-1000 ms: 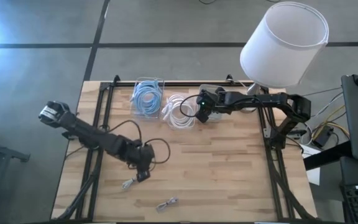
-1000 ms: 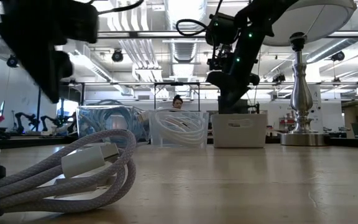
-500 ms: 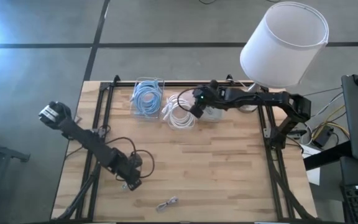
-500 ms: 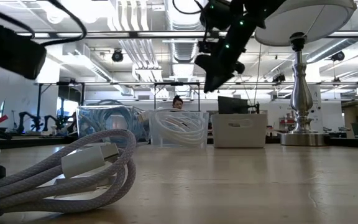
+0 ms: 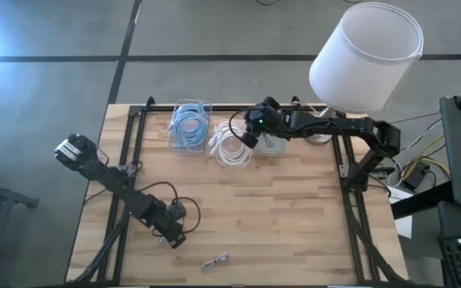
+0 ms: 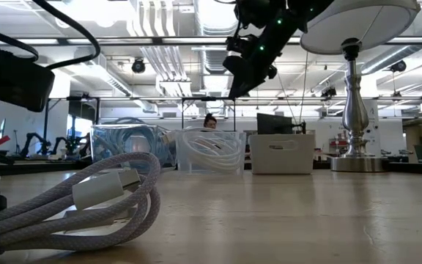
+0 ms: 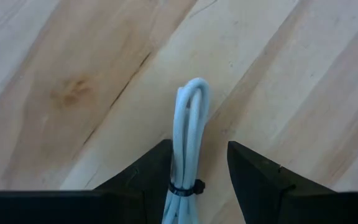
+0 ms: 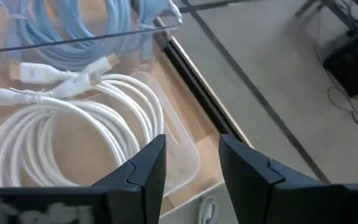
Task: Pick & Place USB Port
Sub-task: Put the white charger cable into the white bin
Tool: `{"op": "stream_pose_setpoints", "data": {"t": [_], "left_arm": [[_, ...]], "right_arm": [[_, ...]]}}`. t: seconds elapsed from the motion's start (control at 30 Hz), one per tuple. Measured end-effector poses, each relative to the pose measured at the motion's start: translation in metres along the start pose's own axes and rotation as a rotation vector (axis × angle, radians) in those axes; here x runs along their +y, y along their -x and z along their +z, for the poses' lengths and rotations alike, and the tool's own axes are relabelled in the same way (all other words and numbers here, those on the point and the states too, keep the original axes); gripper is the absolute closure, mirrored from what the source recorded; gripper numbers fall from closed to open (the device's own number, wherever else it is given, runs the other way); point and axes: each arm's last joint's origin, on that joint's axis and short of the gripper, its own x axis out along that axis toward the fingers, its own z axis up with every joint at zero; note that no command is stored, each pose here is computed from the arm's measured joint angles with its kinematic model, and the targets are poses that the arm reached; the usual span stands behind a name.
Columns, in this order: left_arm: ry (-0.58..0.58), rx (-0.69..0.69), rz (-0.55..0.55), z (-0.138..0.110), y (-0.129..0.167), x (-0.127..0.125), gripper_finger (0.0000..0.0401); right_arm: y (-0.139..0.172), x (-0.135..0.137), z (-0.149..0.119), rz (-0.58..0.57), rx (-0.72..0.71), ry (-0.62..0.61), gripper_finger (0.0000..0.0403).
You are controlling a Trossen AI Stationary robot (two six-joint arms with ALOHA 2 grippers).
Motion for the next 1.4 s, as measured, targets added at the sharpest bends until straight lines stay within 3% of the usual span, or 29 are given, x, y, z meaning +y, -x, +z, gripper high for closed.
{"op": "stream_pose_setpoints", "data": {"t": [0.3,0.57,0.87,1.03,1.3,1.4], "left_arm": [[-0.055,-0.025,0.022,0.0,-0.002,0.001,0.0252],[-0.152,-0.067,0.026,0.003,0.002,0.002,0.0377],[-0.397,-0.479,0.062,0.03,0.041,-0.013,0.0359],[-0.532,-0.594,0.154,0.057,0.061,-0.012,0.0375],[-0.634,-0.636,0.276,0.103,0.075,0.001,0.036],[-0.683,-0.706,0.259,0.117,0.08,0.0,0.0364]], "right_arm": [[0.002,0.009,0.007,0.286,-0.083,0.047,0.0267],[0.004,0.015,0.008,0.385,-0.103,0.076,0.0276],[0.012,0.036,0.004,0.644,-0.108,0.132,0.028],[0.018,0.056,-0.01,0.847,-0.113,0.254,0.0285],[0.03,0.082,-0.018,0.912,-0.09,0.26,0.0282],[0.033,0.089,-0.022,0.915,-0.077,0.247,0.0283]]}}
